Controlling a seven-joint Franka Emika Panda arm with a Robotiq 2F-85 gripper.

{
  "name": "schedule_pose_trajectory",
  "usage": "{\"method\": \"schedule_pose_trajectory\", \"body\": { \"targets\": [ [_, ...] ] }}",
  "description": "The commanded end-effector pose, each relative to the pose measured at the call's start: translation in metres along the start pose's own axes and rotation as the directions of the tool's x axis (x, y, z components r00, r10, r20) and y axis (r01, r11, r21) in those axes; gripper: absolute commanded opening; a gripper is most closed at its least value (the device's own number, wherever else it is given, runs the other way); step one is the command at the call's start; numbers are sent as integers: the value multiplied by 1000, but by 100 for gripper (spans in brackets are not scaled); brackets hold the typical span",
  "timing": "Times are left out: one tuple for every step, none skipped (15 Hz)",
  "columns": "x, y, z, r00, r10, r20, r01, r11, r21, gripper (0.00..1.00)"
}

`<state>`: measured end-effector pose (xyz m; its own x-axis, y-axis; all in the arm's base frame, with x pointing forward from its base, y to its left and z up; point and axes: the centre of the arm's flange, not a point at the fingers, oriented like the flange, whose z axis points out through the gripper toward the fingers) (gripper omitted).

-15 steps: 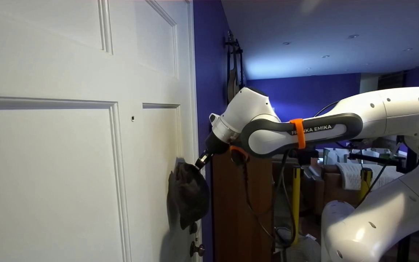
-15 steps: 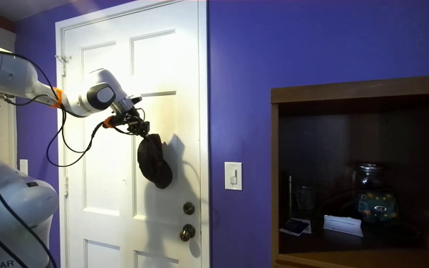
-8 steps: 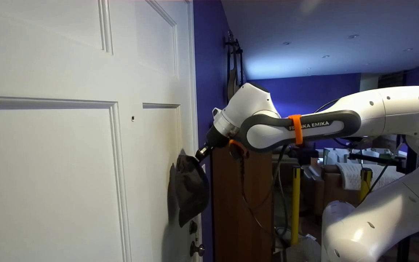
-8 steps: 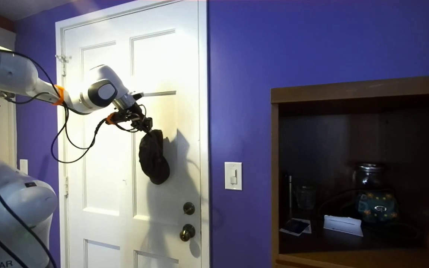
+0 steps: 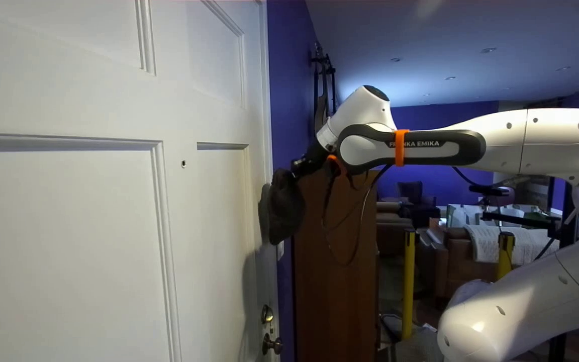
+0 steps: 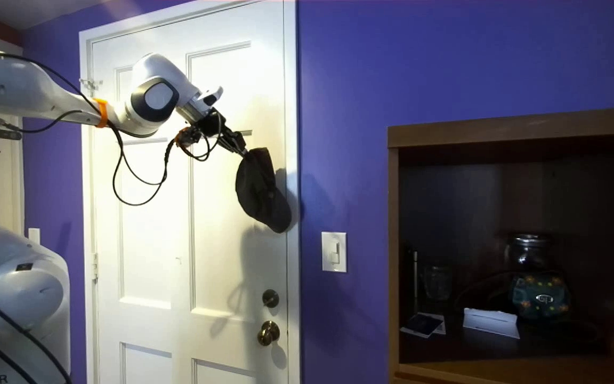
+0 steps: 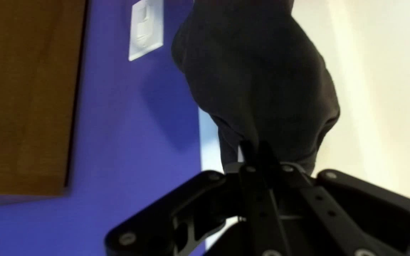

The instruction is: Remove the hat from the door and put it on top of the cabinet on the right

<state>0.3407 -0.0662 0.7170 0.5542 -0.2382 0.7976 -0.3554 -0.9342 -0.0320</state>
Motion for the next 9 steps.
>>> {"method": "schedule_pose_trajectory", "body": {
  "targets": [
    [32, 40, -5, 986, 152, -72, -159, 982, -102, 1],
    [37, 55, -6, 977, 196, -89, -206, 971, -124, 1],
    [40, 69, -6, 966, 237, -106, -251, 957, -145, 1],
    [42, 79, -6, 952, 278, -132, -297, 942, -159, 1],
    [27, 68, -9, 974, 215, -76, -223, 967, -123, 5],
    [30, 78, -9, 966, 243, -93, -254, 957, -138, 5],
    [31, 83, -8, 961, 256, -100, -269, 952, -145, 5],
    [32, 84, -7, 959, 264, -102, -277, 949, -148, 5],
    [33, 84, -6, 958, 268, -101, -281, 948, -147, 5]
  ]
}}
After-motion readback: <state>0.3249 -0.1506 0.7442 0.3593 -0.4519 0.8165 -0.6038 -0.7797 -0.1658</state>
